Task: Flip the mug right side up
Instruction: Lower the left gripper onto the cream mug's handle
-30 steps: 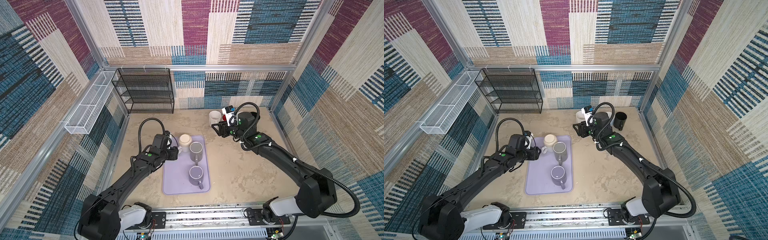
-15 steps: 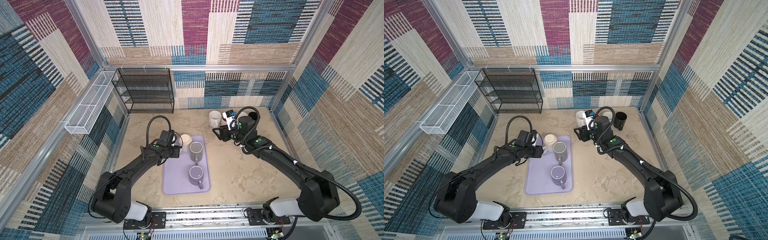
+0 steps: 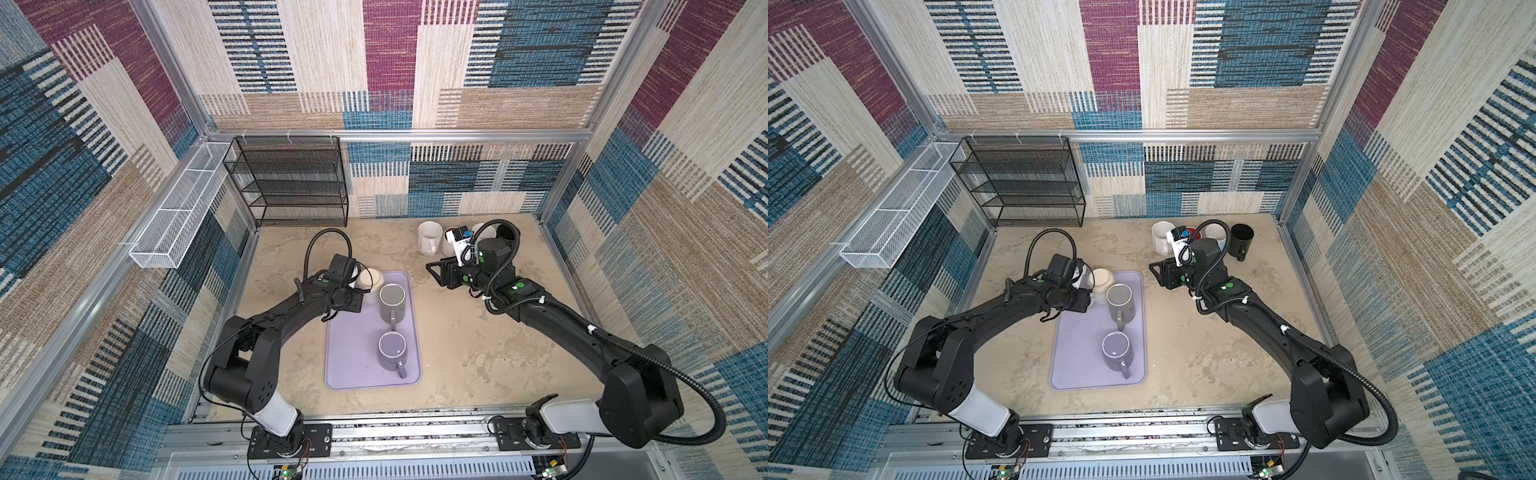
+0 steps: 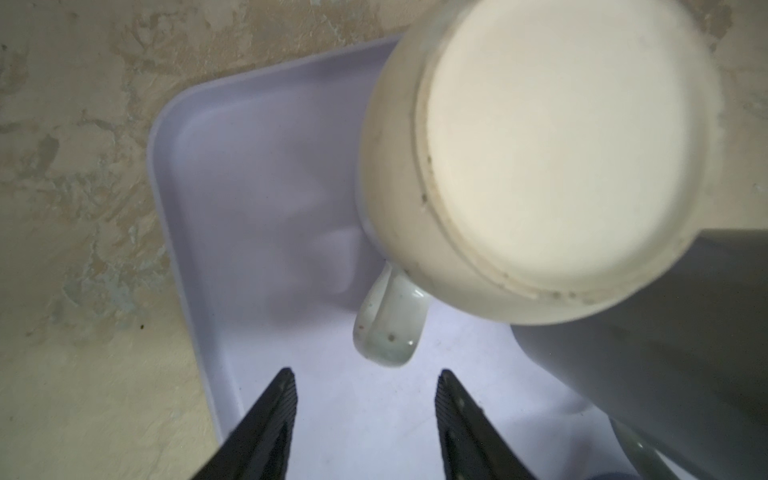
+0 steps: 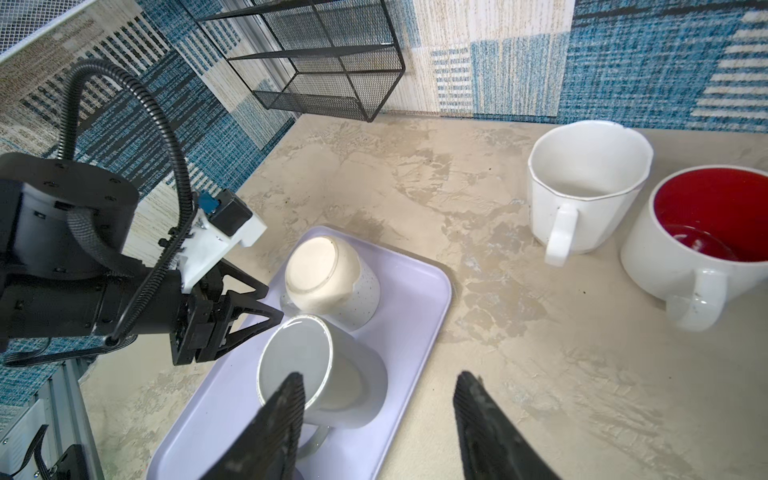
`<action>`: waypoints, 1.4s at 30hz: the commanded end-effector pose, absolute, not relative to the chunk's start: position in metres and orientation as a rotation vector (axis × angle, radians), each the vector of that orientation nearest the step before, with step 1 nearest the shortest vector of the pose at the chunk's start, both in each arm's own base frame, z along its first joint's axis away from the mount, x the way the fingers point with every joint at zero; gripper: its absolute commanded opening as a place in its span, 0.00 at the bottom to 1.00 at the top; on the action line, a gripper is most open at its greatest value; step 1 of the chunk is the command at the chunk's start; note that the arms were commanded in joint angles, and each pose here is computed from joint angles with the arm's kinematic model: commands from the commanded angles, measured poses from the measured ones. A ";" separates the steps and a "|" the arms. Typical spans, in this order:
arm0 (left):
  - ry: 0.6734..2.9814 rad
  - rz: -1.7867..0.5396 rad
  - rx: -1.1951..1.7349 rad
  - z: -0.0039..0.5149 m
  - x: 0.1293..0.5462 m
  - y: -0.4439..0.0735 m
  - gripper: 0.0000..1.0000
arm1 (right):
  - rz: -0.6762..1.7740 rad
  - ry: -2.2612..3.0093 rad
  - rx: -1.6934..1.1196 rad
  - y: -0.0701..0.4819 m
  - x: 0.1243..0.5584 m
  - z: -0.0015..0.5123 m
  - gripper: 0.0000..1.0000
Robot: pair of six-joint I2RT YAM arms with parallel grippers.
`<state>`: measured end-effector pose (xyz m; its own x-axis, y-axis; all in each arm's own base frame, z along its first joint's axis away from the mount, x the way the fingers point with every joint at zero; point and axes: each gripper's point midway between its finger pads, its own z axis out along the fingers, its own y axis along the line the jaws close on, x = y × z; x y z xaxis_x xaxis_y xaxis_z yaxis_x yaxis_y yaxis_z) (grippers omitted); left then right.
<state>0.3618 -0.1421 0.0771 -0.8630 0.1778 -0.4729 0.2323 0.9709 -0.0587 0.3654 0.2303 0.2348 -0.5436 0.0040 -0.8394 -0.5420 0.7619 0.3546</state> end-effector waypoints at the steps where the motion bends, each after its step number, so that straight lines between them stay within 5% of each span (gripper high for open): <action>1: 2.647 -0.153 0.345 0.075 0.364 -0.145 0.55 | 0.764 2.010 -0.401 0.231 0.365 0.243 0.60; 42: 2.669 -0.143 0.462 0.065 0.365 -0.172 0.33 | 0.769 1.981 -0.400 0.226 0.354 0.255 0.60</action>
